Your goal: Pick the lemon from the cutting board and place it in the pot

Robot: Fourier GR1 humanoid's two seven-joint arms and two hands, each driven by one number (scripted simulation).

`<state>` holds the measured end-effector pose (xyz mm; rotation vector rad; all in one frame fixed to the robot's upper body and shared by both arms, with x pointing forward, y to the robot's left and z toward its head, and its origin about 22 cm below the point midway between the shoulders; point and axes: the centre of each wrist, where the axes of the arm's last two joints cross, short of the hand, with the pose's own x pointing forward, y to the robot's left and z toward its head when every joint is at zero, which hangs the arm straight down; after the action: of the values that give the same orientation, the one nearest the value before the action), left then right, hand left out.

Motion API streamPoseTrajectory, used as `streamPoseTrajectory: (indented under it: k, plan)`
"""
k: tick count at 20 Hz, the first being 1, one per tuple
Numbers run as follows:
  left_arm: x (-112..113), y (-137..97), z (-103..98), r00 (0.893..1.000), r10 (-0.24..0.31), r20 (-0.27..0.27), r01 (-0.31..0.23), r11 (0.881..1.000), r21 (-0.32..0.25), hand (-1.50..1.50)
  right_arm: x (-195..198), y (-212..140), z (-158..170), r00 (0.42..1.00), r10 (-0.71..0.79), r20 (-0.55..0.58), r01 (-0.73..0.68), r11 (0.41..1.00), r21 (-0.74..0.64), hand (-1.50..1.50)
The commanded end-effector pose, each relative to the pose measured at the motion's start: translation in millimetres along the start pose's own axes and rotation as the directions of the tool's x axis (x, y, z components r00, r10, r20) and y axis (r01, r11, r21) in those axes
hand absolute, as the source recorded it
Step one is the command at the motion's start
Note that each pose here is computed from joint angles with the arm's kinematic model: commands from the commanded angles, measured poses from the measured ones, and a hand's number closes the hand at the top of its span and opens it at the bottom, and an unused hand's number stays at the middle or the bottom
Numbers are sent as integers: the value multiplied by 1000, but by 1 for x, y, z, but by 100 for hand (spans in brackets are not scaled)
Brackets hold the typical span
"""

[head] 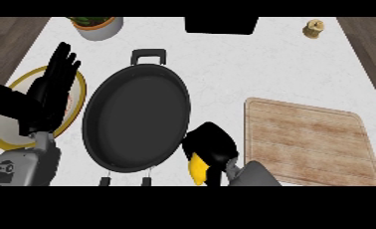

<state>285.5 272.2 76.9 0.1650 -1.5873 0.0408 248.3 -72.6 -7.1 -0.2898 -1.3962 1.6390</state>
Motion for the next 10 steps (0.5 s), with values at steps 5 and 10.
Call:
streamPoseTrajectory:
  k: [5,10]
  plan:
    - [-3,-2,-1,1000,3,-4,-3,1000,15,0,64,-24,24,985,-173,-24,146,890,-432,150]
    - [-4,4,-1,1000,-14,-19,14,1000,23,0,100,-43,42,971,-240,-16,169,728,-665,150]
